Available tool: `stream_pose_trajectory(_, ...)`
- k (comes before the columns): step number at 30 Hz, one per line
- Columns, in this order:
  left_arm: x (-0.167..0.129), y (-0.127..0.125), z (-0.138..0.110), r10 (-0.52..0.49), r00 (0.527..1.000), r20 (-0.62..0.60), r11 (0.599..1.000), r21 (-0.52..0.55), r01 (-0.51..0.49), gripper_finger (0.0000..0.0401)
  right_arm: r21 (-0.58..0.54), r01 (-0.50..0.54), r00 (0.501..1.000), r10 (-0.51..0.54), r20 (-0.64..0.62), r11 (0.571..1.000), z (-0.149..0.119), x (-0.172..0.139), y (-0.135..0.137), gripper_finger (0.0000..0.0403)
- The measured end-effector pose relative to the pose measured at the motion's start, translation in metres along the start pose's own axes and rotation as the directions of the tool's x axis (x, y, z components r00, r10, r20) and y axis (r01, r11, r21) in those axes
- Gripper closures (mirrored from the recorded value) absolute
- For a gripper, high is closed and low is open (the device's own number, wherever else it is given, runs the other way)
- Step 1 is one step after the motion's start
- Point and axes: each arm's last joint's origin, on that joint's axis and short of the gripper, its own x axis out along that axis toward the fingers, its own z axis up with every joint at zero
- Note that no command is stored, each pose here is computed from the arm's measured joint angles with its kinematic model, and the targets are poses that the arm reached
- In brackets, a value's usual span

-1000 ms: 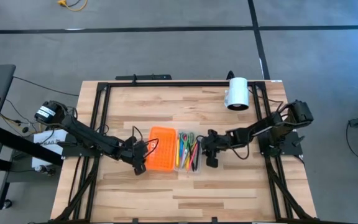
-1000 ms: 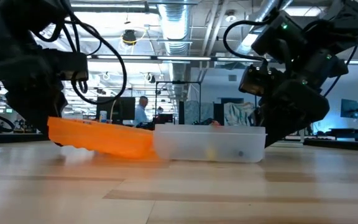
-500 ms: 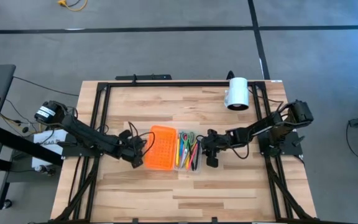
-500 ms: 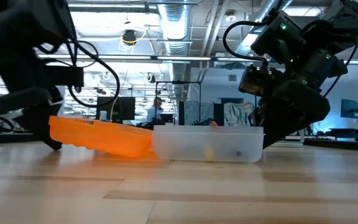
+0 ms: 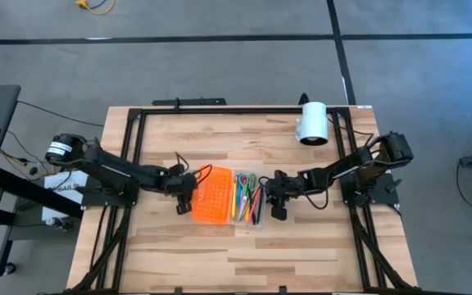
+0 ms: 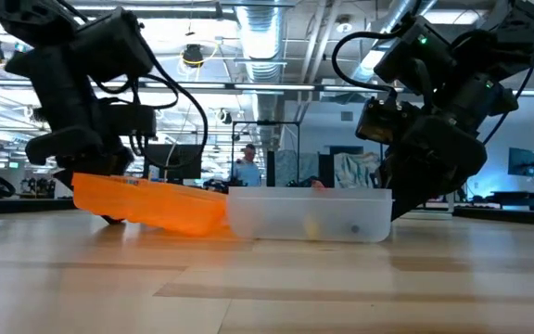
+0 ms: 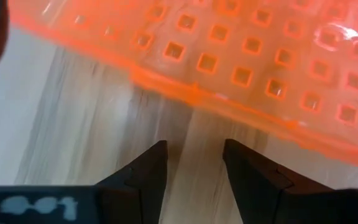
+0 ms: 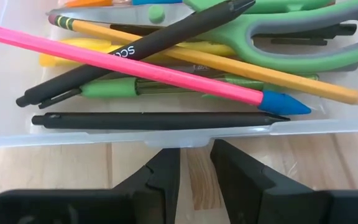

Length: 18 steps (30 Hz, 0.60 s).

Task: Pick & place school supplies into a supply box
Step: Close the supply box

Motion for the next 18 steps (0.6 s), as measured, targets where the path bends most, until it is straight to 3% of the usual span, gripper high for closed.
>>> stream_pose_trajectory(10,-0.002,0.0,0.016,-0.151,0.988,0.03,0.986,0.079,0.149,0.0248,0.02,0.001,1.0,-0.001,-0.008,1.0,-0.001,0.0,0.0,0.0304)
stream_pose_trajectory(18,-0.003,-0.001,0.019,-0.187,0.982,0.029,0.979,0.088,0.184,0.0248,-0.03,-0.009,1.0,0.009,-0.025,1.0,-0.002,0.0,0.0,0.0304)
